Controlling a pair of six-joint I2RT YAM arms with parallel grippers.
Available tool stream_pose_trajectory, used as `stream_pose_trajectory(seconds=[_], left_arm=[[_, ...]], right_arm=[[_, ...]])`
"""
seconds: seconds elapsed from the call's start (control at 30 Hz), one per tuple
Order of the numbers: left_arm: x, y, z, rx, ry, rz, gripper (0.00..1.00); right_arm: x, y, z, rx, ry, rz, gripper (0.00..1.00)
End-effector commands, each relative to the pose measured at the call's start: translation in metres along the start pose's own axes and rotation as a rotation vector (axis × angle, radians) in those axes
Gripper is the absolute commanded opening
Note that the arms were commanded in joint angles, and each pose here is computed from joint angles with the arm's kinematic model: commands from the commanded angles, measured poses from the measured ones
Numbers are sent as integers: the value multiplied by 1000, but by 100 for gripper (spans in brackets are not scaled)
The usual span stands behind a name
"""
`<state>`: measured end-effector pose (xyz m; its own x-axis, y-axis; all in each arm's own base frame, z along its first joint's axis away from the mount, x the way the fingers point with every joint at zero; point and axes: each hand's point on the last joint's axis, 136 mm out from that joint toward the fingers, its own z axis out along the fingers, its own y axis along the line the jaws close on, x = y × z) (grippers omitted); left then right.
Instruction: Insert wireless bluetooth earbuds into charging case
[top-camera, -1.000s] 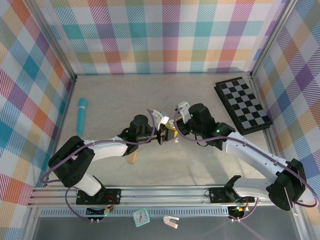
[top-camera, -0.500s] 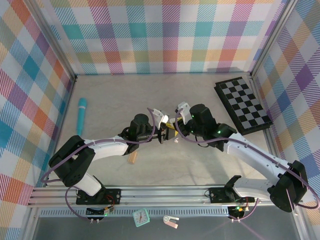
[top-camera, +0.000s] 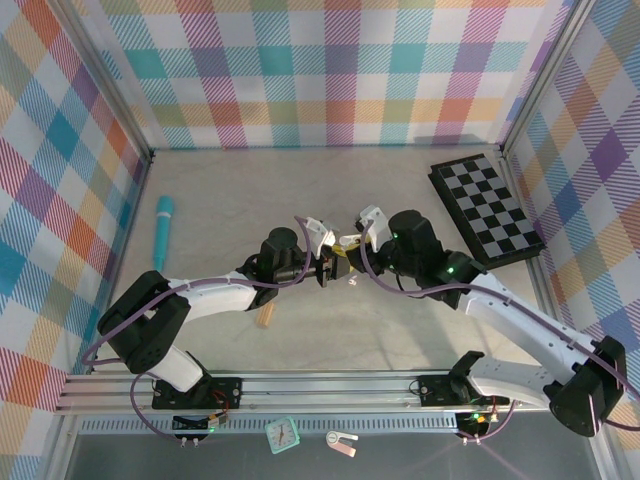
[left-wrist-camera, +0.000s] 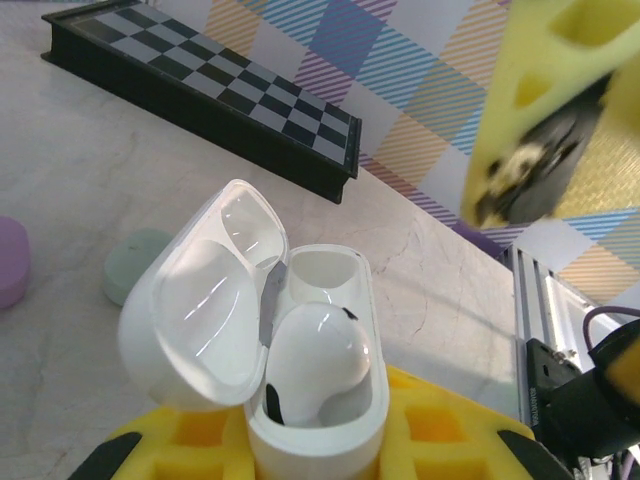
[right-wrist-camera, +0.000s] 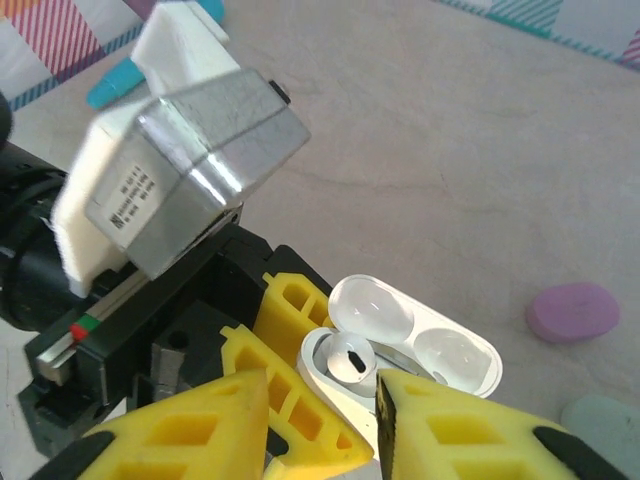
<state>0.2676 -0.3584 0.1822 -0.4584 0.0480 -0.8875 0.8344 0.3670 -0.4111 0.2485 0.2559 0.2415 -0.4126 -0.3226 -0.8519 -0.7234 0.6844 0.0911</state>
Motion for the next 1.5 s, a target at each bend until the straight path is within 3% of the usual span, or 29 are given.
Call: stream_pose_trajectory(seconds=[0.0, 0.33, 0.57, 0.83, 1.13, 1.47], left_arm=[[-15, -13, -4, 24, -51, 126, 10], [-5, -13, -23, 6, -71, 367, 11], [-8, -13, -52, -34, -113, 407, 11], [-14, -41, -72, 48, -124, 423, 11], [-29, -56, -90, 51, -182, 445, 12], [-43, -62, -98, 40, -218, 437, 9]], right_arm=[[-11, 0, -13, 12, -59, 2, 39], [-15, -29, -36, 110, -156, 217, 60], [24, -80, -36, 186, -106, 570, 62], [72, -93, 23, 151, 152, 629, 63], [104, -74, 99, -35, 373, 629, 64], [129, -61, 151, -102, 499, 606, 63]])
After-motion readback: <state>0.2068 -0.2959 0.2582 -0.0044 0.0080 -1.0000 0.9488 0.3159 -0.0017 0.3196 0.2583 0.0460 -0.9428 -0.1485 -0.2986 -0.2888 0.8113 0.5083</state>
